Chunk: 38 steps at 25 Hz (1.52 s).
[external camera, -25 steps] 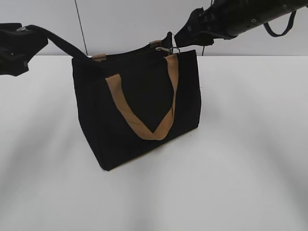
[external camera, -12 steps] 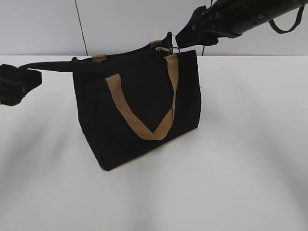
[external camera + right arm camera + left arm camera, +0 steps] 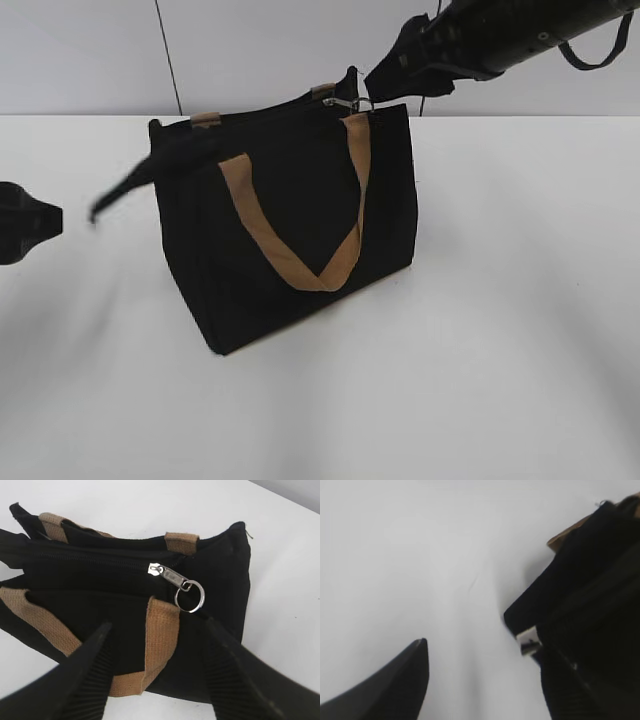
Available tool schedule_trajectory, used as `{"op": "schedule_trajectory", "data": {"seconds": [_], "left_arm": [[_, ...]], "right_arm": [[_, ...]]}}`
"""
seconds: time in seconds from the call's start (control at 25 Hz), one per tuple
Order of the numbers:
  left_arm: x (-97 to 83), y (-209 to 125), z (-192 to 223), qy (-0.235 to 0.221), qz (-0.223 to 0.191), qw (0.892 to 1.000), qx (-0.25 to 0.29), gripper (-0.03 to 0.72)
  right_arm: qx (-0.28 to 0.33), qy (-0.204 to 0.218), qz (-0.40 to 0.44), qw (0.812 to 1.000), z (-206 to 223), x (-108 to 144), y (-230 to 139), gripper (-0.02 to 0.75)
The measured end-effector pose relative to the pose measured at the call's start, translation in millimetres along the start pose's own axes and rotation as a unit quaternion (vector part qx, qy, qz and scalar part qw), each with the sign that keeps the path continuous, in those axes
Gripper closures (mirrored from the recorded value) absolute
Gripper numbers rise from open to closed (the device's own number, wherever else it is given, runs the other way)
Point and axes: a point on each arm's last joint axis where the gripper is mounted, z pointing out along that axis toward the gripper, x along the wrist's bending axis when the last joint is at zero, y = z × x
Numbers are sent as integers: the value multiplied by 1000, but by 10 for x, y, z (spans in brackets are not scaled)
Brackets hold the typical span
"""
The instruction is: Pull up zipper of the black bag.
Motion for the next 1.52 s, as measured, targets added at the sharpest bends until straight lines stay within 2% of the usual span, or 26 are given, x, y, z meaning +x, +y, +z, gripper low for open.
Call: {"op": "schedule_trajectory", "data": {"seconds": [0.2,0.48,0.56,0.76,0.88,1.08,1.24,1.4,1.52], "left_arm": [[26,-91,-18,21,-51,996,72,171],[-62,154,-159,12,-60,986,153,173],[-85,225,-201,12,-63,981,181,173],[-118,345,-225,26,-58,958,280,173],[-129,428,-218,30,-55,953,296,173],[-135,570,-265,31,-55,955,290,176],[0,594,-309,58,-65,948,305,185],[177,578,-349,84,-81,938,325,190],[204,554,-386,87,-80,931,344,192]], "right_arm": [[16,-3,-10,1000,0,-6,-30,321],[45,-24,-5,999,-51,-23,-70,321],[49,-29,-3,998,-112,-8,-65,321],[79,-52,49,994,-312,-108,-123,321],[122,-69,99,985,-478,-264,-236,321],[192,-92,158,964,-804,-480,-439,323],[235,-108,197,946,-1032,-602,-580,323],[246,-143,223,932,-1169,-753,-670,323],[239,-155,224,932,-1275,-706,-691,323]]}}
